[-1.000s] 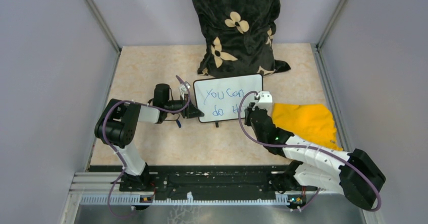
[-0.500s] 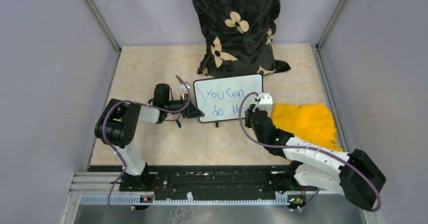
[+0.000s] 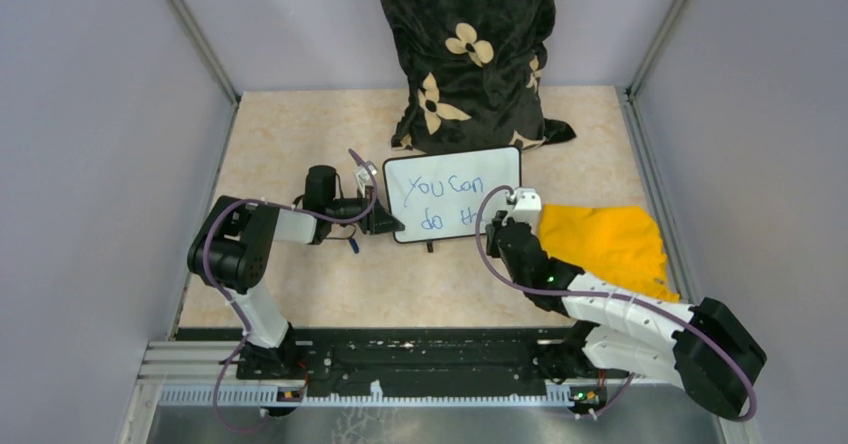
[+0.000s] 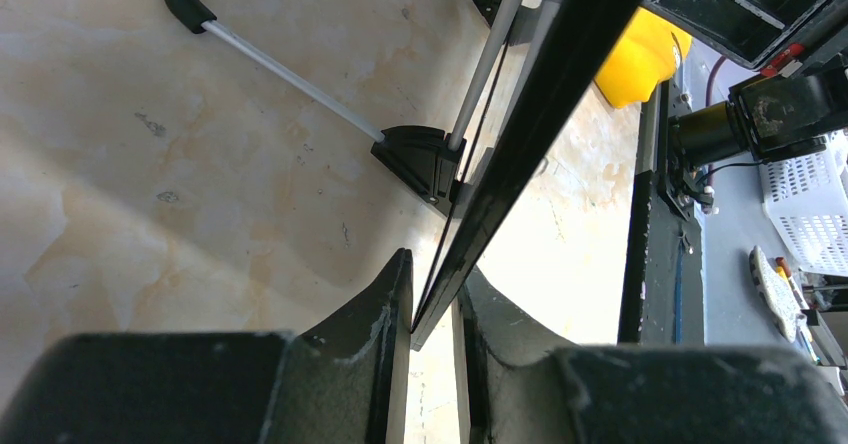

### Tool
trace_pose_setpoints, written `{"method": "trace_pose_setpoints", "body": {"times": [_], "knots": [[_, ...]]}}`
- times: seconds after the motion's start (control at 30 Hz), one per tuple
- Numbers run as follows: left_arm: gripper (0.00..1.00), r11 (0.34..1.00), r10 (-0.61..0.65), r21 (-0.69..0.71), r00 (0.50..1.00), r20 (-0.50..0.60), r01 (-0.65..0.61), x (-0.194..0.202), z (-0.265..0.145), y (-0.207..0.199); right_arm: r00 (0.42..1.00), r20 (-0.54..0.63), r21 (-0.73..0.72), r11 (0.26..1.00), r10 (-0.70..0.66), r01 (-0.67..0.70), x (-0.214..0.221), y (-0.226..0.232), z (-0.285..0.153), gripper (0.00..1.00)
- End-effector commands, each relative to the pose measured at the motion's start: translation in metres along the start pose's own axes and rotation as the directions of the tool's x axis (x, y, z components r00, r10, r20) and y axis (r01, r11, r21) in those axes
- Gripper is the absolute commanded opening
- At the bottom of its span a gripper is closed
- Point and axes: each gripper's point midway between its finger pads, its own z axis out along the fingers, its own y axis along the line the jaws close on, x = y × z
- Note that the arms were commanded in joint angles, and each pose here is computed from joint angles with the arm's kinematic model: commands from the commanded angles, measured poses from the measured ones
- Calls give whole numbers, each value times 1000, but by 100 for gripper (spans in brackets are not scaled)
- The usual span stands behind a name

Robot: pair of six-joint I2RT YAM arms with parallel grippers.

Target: Write a sentence on the whiteboard

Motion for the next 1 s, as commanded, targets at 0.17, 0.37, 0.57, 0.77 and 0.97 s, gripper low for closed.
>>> {"method": "trace_pose_setpoints", "body": {"times": [0.17,0.37,0.57,0.77,0.97], "knots": [[26,999,31,-16,1000,-3,-31,-1,4,7,991,97,-36,996,87,-84,-45,10,-12,0],[26,999,30,-18,1000,-3,-30,-1,4,7,983,150,-8,994,111,-111,-62,1,-21,0],[26,999,26,-19,1000,-5,-26,0,4,7,981,160,23,993,108,-114,-62,-6,-19,0],[26,999,28,-17,1000,-8,-28,0,5,7,979,168,25,992,114,-120,-65,-3,-14,0],[26,999,30,-17,1000,-7,-30,0,5,7,979,168,25,993,113,-119,-67,0,-8,0]]}}
